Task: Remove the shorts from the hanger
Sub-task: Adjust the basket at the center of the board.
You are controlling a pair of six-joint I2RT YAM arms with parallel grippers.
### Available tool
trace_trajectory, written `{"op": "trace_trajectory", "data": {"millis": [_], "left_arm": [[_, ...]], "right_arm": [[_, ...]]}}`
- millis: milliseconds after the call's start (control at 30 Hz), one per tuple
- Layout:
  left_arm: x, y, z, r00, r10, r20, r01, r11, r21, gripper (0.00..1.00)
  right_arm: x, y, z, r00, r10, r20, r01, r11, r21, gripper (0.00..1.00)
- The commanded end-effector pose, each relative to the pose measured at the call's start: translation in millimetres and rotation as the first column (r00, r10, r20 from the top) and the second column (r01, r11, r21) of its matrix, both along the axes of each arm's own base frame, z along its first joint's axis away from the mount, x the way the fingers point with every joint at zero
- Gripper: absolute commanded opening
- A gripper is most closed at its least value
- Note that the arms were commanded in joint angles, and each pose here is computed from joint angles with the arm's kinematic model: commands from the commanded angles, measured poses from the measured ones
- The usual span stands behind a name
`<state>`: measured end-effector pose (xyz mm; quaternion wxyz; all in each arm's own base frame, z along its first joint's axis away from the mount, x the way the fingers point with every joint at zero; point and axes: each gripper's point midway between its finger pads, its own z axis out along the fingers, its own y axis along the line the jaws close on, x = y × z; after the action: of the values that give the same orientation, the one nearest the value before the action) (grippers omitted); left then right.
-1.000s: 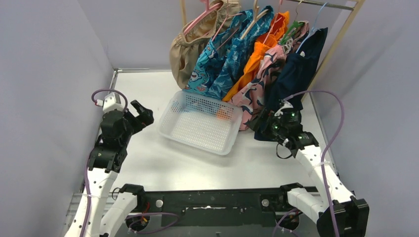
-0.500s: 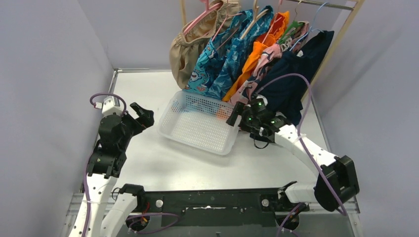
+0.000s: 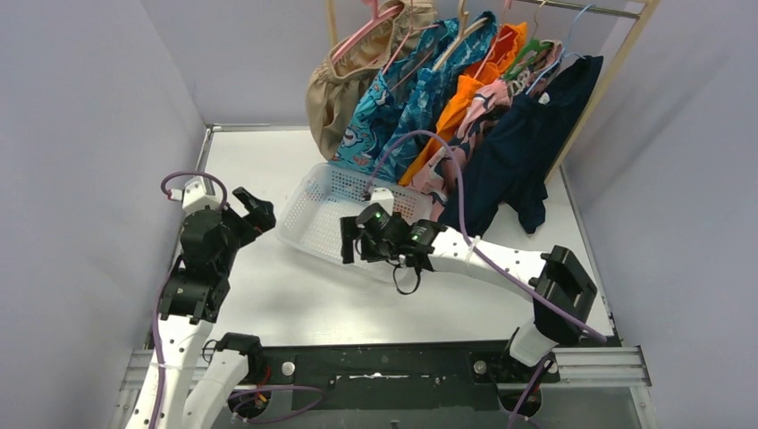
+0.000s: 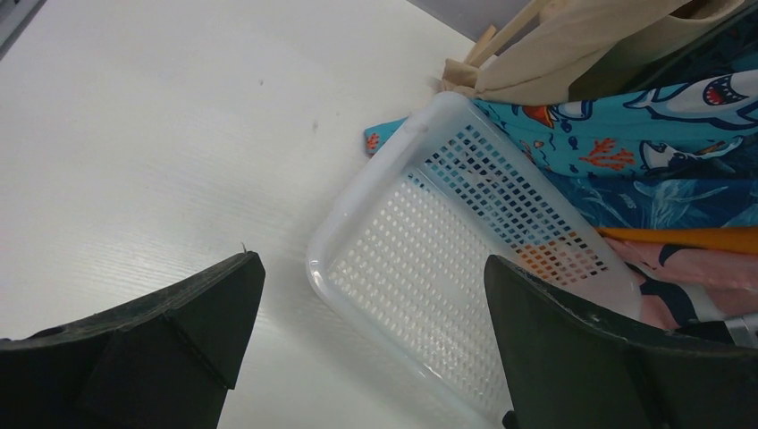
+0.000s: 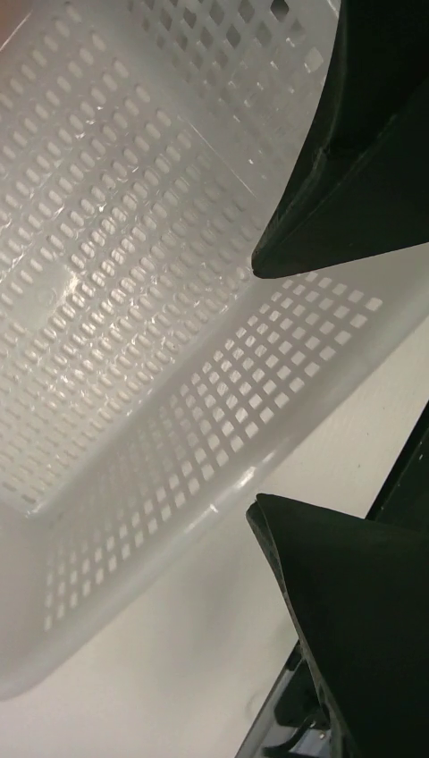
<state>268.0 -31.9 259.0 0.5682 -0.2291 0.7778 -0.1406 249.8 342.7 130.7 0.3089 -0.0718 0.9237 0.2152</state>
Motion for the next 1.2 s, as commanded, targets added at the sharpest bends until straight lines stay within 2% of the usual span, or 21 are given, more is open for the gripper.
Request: {"op": "trace_trajectory", "data": {"millis": [0,167,367,467,567,700,767,867,967,1100,1167], "left_arm": [[5,5,8,0.999,0.026,0.035,-0.026,1.0,0.011,0.97],[6,2,-4,1.0,0.021,-0.001,-0.021,1.0,-0.002,0.97],[14,-16,-31,0.992,-0.06,-0.109,0.056,0.998,-0.033,0.97],[17,-25,-40,0.984,-0.097,-0.151,0.089,0.994,-0.061,0.97],[19,-31,-44,0.98,-0.124,-0.154,0.112,0.99,-0.085,0.97],[19,-29,-47,0.981,-0.108,-0.16,0.095,0.992,-0.089,0.97],[18,-26,-47,0.983,-0.088,-0.162,0.076,0.994,-0.081,0.97],[17,-18,-44,0.986,-0.051,-0.158,0.041,0.997,-0.062,0.97],[15,-9,-39,0.989,-0.007,-0.149,0.001,0.999,-0.04,0.97],[13,-4,-36,0.989,0.012,-0.147,-0.015,1.0,-0.018,0.97],[12,-3,-38,0.988,0.016,-0.156,-0.019,1.0,-0.015,0.97]], "right_arm": [[13,-7,49,0.977,-0.012,0.213,0.038,0.993,-0.116,0.98],[30,-58,65,0.949,-0.157,0.273,0.209,0.962,-0.174,0.97],[54,-123,47,0.925,-0.339,0.172,0.363,0.922,-0.136,0.98],[61,-132,33,0.921,-0.369,0.127,0.383,0.916,-0.115,0.98],[68,-124,25,0.925,-0.369,0.088,0.377,0.92,-0.109,0.98],[64,-103,4,0.933,-0.358,0.029,0.357,0.918,-0.175,0.98],[54,-71,-4,0.96,-0.279,0.006,0.276,0.947,-0.164,0.98],[37,-6,-3,0.997,-0.071,0.007,0.071,0.992,-0.1,0.98],[20,39,11,0.996,0.066,0.058,-0.06,0.993,-0.097,0.98],[18,39,25,0.991,0.059,0.119,-0.039,0.985,-0.167,0.98],[17,32,33,0.987,0.057,0.152,-0.032,0.987,-0.16,0.98]]}}
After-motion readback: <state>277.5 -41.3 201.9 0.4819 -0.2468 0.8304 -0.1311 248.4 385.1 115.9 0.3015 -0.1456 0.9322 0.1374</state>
